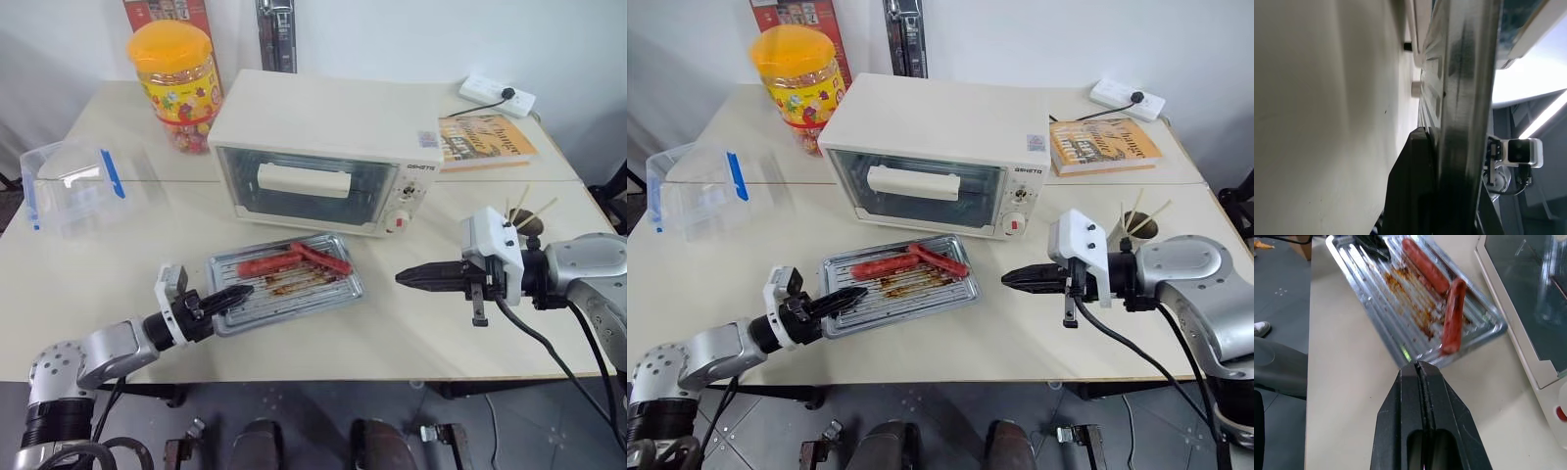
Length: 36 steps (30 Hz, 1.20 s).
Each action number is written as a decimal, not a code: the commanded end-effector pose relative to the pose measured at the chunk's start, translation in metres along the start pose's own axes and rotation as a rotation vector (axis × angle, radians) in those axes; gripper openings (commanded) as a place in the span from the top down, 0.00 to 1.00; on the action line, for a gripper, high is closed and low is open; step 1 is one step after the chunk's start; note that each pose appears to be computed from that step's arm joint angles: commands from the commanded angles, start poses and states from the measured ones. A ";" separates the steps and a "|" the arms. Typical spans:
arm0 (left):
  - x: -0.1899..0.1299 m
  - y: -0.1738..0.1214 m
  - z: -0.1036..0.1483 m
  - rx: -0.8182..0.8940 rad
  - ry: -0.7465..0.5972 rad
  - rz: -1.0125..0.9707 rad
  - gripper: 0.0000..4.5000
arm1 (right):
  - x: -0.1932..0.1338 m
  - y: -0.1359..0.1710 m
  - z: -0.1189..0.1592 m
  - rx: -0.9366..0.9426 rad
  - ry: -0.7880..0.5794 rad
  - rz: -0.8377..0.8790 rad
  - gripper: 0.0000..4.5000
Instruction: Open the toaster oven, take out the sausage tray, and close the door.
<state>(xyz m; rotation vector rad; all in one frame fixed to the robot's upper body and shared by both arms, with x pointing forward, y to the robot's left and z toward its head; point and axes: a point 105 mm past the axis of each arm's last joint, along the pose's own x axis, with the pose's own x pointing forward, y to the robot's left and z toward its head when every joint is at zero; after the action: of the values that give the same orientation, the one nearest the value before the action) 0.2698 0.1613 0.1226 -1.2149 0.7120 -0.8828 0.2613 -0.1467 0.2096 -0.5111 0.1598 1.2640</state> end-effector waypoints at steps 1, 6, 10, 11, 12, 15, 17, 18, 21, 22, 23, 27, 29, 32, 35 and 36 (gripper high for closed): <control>0.010 -0.003 -0.010 -0.006 0.099 -0.024 1.00 | -0.006 0.002 0.005 -0.023 0.012 -0.003 1.00; 0.024 -0.005 -0.001 0.020 0.141 -0.027 1.00 | -0.014 0.005 -0.014 0.072 0.051 0.016 0.73; 0.032 0.000 0.000 0.040 0.196 0.001 1.00 | -0.026 0.001 -0.028 0.146 0.047 -0.039 0.43; 0.033 0.001 0.001 0.042 0.204 0.004 1.00 | -0.030 0.000 -0.028 0.160 0.035 -0.051 0.35; 0.036 0.001 0.003 0.047 0.209 0.003 1.00 | -0.035 -0.003 -0.030 0.176 0.029 -0.077 0.30; 0.044 0.003 0.008 0.055 0.229 0.006 1.00 | -0.049 -0.008 -0.037 0.204 0.034 -0.147 0.05; 0.048 0.008 0.009 0.058 0.245 0.023 1.00 | -0.056 -0.010 -0.039 0.209 0.038 -0.180 0.01; 0.049 0.010 0.009 0.059 0.256 0.030 1.00 | -0.058 -0.011 -0.039 0.211 0.040 -0.190 0.01; 0.054 0.012 0.009 0.075 0.292 0.046 1.00 | -0.063 -0.011 -0.039 0.209 0.043 -0.216 0.01; 0.056 0.013 0.009 0.079 0.304 0.051 1.00 | -0.063 -0.011 -0.039 0.208 0.042 -0.223 0.01; 0.057 0.014 0.010 0.085 0.310 0.055 1.00 | -0.064 -0.010 -0.039 0.207 0.041 -0.230 0.01; 0.059 0.016 0.016 0.097 0.321 0.066 1.00 | -0.064 -0.008 -0.039 0.204 0.040 -0.240 0.01; 0.060 0.017 0.019 0.104 0.324 0.076 0.91 | -0.063 -0.009 -0.039 0.201 0.039 -0.246 0.00; 0.059 0.020 0.024 0.111 0.326 0.108 0.73 | -0.063 -0.010 -0.040 0.194 0.040 -0.254 0.00; 0.055 0.021 0.029 0.117 0.325 0.122 0.54 | -0.063 -0.011 -0.040 0.189 0.041 -0.255 0.00; 0.051 0.020 0.033 0.134 0.324 0.136 0.47 | -0.062 -0.012 -0.040 0.183 0.043 -0.252 0.00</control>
<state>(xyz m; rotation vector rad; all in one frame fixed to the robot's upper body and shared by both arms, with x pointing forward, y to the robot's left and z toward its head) 0.3245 0.1262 0.1142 -0.9179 0.9586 -1.0448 0.2601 -0.2218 0.1900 -0.3412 0.2834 0.9830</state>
